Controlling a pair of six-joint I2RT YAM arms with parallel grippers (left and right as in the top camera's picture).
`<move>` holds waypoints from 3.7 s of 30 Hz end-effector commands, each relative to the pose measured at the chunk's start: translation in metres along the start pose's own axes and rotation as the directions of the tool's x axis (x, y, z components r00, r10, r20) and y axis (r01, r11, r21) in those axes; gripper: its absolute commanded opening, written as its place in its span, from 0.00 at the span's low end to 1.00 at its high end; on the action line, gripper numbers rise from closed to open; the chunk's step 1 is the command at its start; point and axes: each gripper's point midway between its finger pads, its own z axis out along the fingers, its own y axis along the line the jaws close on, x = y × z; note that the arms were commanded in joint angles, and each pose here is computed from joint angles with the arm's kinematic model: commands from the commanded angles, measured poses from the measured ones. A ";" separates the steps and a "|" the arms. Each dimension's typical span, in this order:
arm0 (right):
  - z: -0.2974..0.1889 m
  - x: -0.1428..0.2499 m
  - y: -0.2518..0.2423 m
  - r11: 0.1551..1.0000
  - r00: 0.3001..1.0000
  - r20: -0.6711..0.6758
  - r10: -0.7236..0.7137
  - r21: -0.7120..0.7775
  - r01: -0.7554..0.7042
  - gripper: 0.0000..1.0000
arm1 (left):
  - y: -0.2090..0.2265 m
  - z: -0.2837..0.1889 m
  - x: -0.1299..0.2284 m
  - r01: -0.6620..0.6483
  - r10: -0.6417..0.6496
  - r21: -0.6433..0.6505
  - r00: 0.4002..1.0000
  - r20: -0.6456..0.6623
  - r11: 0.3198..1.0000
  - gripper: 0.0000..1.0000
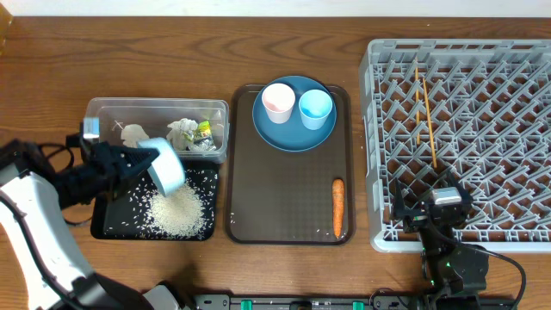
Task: Sort waste into correct bins and load items into the dishwasher rack
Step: 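Carry the empty bowl back and set it on the brown tray, then reach the left gripper to the carrot and grasp it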
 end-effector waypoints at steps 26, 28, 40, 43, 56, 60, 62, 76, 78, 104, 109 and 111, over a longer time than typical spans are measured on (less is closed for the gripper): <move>0.000 0.001 -0.003 1.000 1.000 -0.002 -0.002 0.011 0.002 0.99 | -0.030 0.170 0.127 -0.504 0.387 -0.484 0.863 -0.325 0.716 0.06; 0.000 0.001 -0.003 1.000 1.000 -0.002 -0.002 0.011 0.002 0.99 | -0.022 0.182 0.138 -0.512 0.369 -0.506 0.857 -0.360 0.695 0.06; 0.000 0.001 -0.003 1.000 1.000 -0.002 -0.002 0.011 0.002 0.99 | 0.030 0.239 0.180 -0.607 0.325 -0.539 0.783 -0.531 0.584 0.06; 0.000 0.001 -0.003 1.000 1.000 -0.002 -0.002 0.011 0.002 0.99 | 0.038 0.240 0.177 -0.606 0.323 -0.564 0.787 -0.525 0.561 0.06; 0.000 0.001 -0.003 1.000 1.000 -0.002 -0.002 0.011 0.002 0.99 | 0.046 0.242 0.178 -0.610 0.338 -0.578 0.788 -0.515 0.542 0.06; 0.000 0.001 -0.003 1.000 1.000 -0.002 -0.002 0.011 0.002 0.99 | 0.049 0.240 0.173 -0.622 0.368 -0.600 0.782 -0.503 0.503 0.06; 0.000 0.001 -0.003 1.000 1.000 -0.002 -0.002 0.011 0.002 0.99 | 0.049 0.240 0.173 -0.627 0.376 -0.604 0.779 -0.502 0.491 0.06; 0.000 0.001 -0.003 1.000 1.000 -0.002 -0.002 0.011 0.002 0.99 | 0.050 0.240 0.175 -0.639 0.388 -0.605 0.770 -0.507 0.475 0.38; 0.000 0.001 -0.003 1.000 1.000 -0.002 -0.002 0.011 0.002 0.99 | 0.050 0.240 0.175 -0.639 0.389 -0.605 0.770 -0.507 0.476 0.48; 0.000 0.001 -0.003 1.000 1.000 -0.002 -0.002 0.011 0.002 0.99 | 0.025 0.300 0.247 -0.635 0.447 -0.538 0.772 -0.451 0.554 0.52; 0.000 0.001 -0.003 1.000 1.000 -0.002 -0.002 0.011 0.002 0.99 | 0.044 0.317 0.251 -0.641 0.440 -0.548 0.768 -0.466 0.538 0.52; 0.000 0.001 -0.003 1.000 1.000 -0.002 -0.002 0.011 0.002 0.99 | 0.049 0.320 0.252 -0.641 0.437 -0.553 0.768 -0.469 0.533 0.52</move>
